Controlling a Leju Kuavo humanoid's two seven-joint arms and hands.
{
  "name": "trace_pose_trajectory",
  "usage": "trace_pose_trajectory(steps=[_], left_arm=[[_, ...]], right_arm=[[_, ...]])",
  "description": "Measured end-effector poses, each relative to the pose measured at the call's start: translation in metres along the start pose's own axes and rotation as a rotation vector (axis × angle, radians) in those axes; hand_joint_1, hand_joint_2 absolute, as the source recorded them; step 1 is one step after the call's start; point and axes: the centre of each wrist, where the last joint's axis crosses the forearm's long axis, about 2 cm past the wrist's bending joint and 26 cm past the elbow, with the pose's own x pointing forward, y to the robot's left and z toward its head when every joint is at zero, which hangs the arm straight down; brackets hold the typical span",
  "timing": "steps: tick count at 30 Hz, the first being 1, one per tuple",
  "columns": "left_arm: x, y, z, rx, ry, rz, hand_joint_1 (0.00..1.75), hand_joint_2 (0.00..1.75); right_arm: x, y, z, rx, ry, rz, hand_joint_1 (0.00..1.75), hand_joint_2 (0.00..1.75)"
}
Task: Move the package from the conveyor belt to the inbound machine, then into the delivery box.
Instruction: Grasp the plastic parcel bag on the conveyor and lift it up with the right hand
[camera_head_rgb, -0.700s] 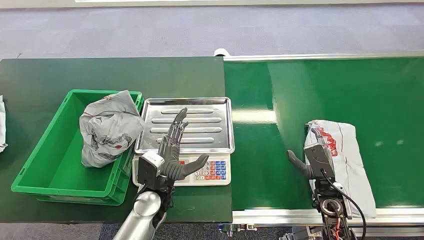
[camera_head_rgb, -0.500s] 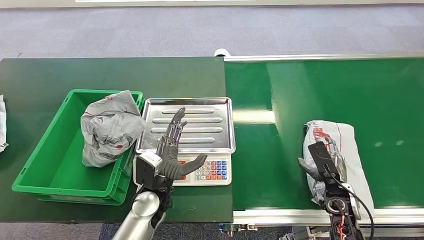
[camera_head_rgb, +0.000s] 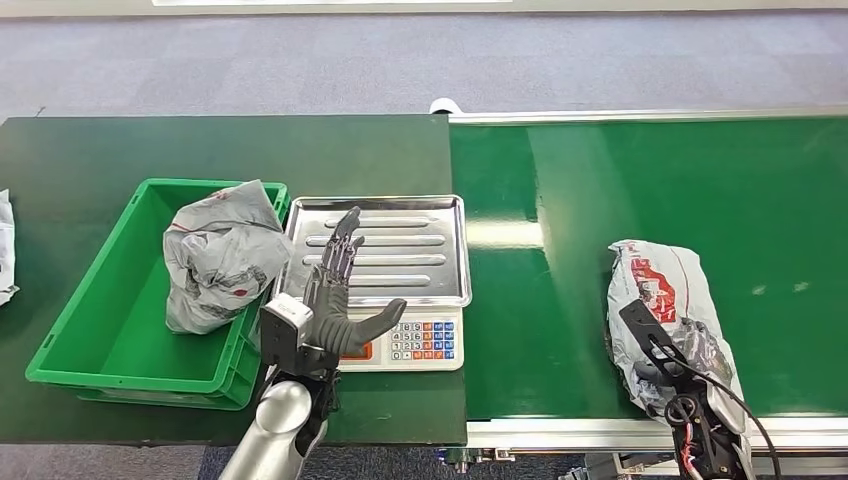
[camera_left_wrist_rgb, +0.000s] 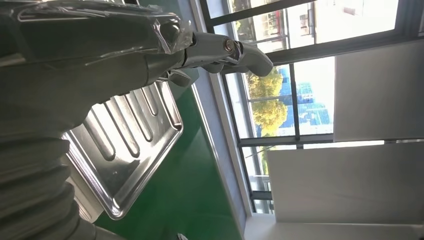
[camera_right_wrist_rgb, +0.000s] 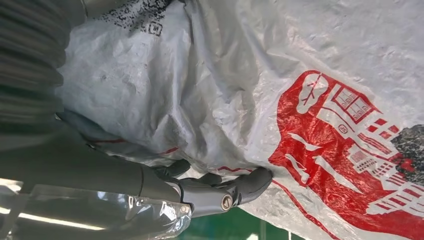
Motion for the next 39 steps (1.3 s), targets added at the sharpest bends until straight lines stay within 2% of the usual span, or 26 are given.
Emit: trace_pose_trajectory(steps=[5, 6, 9, 10, 22, 27, 29, 31, 36, 39], left_arm=[[0.001, 0.001, 0.001, 0.003, -0.001, -0.001, 0.0, 1.75], [0.001, 0.001, 0.002, 0.003, -0.001, -0.002, 0.0, 1.75], [0.001, 0.002, 0.002, 0.003, 0.0, -0.003, 0.0, 1.75], [0.001, 0.002, 0.002, 0.003, 0.0, -0.003, 0.0, 1.75], [0.002, 0.003, 0.006, 0.008, 0.003, -0.011, 0.0, 1.75], [0.002, 0.003, 0.006, 0.011, 0.001, -0.01, 0.0, 1.75], [0.002, 0.003, 0.005, 0.013, -0.003, -0.009, 0.0, 1.75], [0.002, 0.003, 0.005, 0.015, -0.009, -0.009, 0.0, 1.75], [0.003, 0.002, 0.004, 0.029, -0.042, 0.004, 0.0, 1.75], [0.004, 0.001, 0.003, 0.036, -0.058, 0.014, 0.0, 1.75]], right_arm=[[0.005, 0.0, -0.003, 0.012, -0.003, 0.032, 0.0, 1.75], [0.005, 0.0, -0.004, 0.014, -0.002, 0.032, 0.36, 1.75], [0.006, 0.0, -0.004, 0.019, -0.003, 0.035, 1.67, 1.75], [0.006, 0.0, -0.004, 0.02, -0.007, 0.037, 1.75, 1.75], [0.007, 0.004, 0.0, -0.021, -0.139, -0.016, 1.73, 1.75], [0.013, 0.005, 0.006, -0.05, -0.234, -0.049, 1.57, 1.75], [0.016, 0.004, 0.009, -0.079, -0.282, -0.04, 1.65, 1.75], [0.021, 0.001, 0.012, -0.127, -0.345, -0.029, 1.75, 1.75], [0.034, -0.015, 0.021, -0.377, -0.526, -0.034, 1.75, 1.75], [0.043, -0.03, 0.025, -0.468, -0.586, -0.048, 1.75, 1.75]])
